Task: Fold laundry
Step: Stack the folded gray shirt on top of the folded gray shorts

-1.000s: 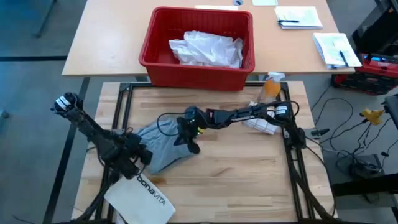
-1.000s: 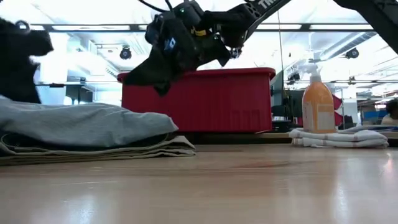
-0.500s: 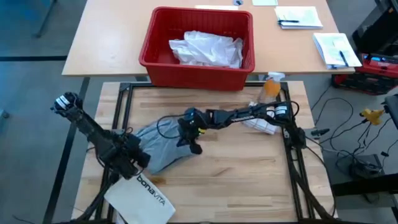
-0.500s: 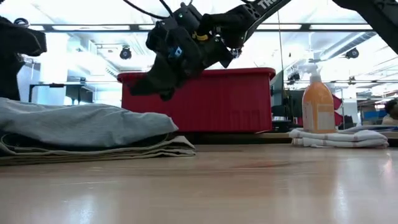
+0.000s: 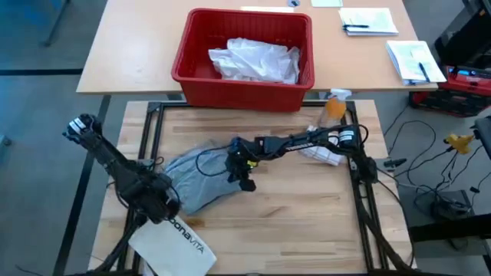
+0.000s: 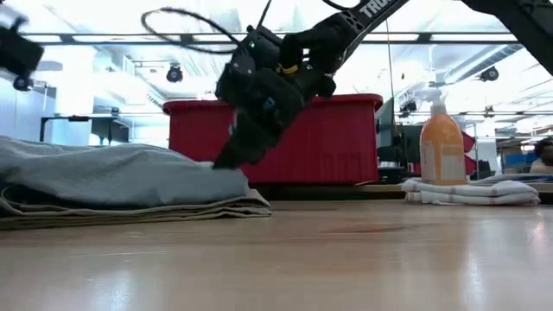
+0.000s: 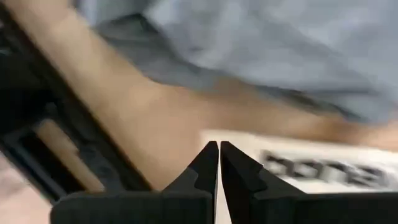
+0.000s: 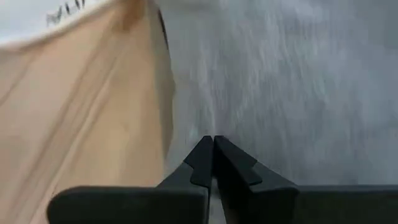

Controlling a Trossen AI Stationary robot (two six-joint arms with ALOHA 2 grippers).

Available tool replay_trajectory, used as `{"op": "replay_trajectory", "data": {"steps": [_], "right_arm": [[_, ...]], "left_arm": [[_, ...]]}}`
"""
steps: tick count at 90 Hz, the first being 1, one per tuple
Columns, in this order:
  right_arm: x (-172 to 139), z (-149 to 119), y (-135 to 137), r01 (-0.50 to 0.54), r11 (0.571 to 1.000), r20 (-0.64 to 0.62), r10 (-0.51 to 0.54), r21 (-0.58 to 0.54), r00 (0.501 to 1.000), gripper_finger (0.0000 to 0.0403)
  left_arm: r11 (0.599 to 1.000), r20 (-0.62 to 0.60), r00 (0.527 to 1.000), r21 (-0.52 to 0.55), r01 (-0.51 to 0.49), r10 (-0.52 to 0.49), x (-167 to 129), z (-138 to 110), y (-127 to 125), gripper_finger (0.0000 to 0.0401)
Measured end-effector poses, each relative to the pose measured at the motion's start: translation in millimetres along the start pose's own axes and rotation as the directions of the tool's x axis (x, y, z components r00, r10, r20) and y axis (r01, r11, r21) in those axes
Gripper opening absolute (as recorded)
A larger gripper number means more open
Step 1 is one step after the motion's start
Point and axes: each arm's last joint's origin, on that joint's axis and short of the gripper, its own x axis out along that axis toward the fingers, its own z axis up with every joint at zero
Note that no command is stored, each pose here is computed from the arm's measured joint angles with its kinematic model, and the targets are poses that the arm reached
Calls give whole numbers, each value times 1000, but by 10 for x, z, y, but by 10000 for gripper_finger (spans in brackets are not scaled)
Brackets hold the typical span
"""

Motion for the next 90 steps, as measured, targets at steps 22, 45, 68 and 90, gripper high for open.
{"op": "replay_trajectory", "data": {"steps": [22, 45, 68, 90], "right_arm": [[-121, -95, 23, 31, 998, -136, -22, 62, 991, 0], [-499, 210, 161, 47, 999, 4, -47, -7, 999, 0], [-529, 162, 108, -41, 999, 515, 34, 2, 857, 0], [-159, -175, 256, 170, 980, 672, -57, -103, 739, 0]], "left_arm": [[986, 249, 955, 0, 166, -161, -388, 176, -229, 0], [988, 393, 906, 51, 147, -155, -312, 754, -329, 0], [997, 544, 836, 33, 71, -78, -156, 1259, -153, 0], [912, 555, 741, 90, 399, -379, 265, 1237, -12, 0]]}}
